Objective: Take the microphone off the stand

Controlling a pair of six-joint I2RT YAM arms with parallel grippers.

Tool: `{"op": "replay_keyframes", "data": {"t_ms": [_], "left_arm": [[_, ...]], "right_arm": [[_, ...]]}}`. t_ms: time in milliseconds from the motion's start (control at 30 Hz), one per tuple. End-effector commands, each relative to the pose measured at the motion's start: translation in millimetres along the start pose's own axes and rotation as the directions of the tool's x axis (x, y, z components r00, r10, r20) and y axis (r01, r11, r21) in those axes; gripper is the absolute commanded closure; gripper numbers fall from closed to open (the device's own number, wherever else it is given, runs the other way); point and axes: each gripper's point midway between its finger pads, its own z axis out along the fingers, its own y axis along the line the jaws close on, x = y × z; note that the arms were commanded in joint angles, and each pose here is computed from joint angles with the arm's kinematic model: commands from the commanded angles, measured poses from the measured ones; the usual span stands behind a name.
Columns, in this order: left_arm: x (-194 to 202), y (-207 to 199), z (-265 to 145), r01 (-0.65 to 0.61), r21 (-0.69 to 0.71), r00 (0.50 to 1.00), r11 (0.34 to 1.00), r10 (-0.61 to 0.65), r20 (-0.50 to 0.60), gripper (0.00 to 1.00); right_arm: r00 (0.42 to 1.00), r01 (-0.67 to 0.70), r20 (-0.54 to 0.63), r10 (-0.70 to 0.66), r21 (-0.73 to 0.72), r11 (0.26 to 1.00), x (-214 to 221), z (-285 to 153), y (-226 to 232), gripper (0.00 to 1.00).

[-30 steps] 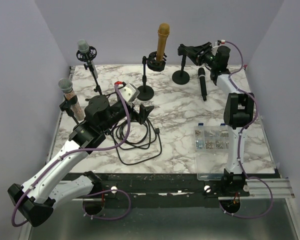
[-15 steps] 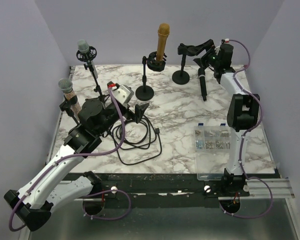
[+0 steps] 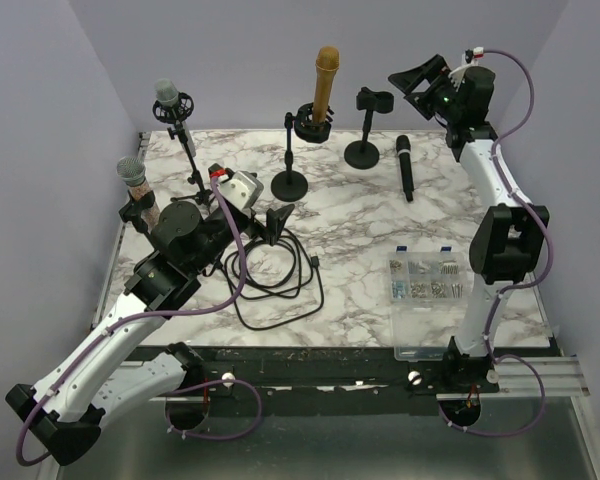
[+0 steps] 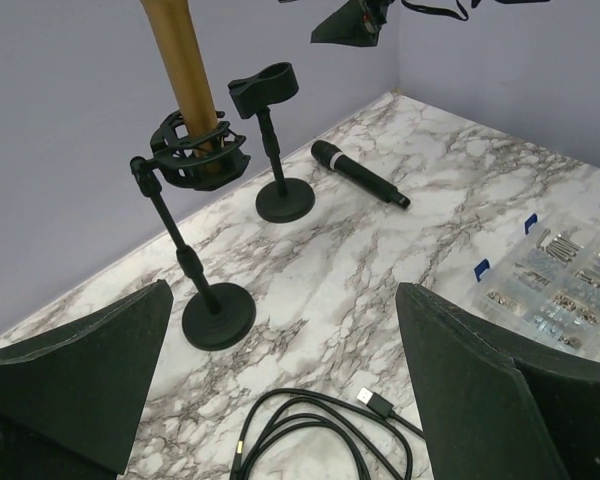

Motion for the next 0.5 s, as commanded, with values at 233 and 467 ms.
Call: {"op": "replay_keyframes", "data": {"t_ms": [233, 467], "left_arm": [[-0.1, 1.3, 2.3, 0.009, -0.014, 1.0, 1.0, -0.009, 0.008, 0.02], [4.9, 1.6, 5.3, 0.006, -0.016, 1.0, 1.0, -0.006, -0.005, 0.02]], "right_arm": [[0.886, 0.463, 0.085, -0.455, -0.135, 0.876, 46.5, -24.1, 137.2, 0.0], [0.802, 0.59, 0.168, -0.573, -0.07, 0.805, 75.1, -15.7, 172.2, 0.08]]}}
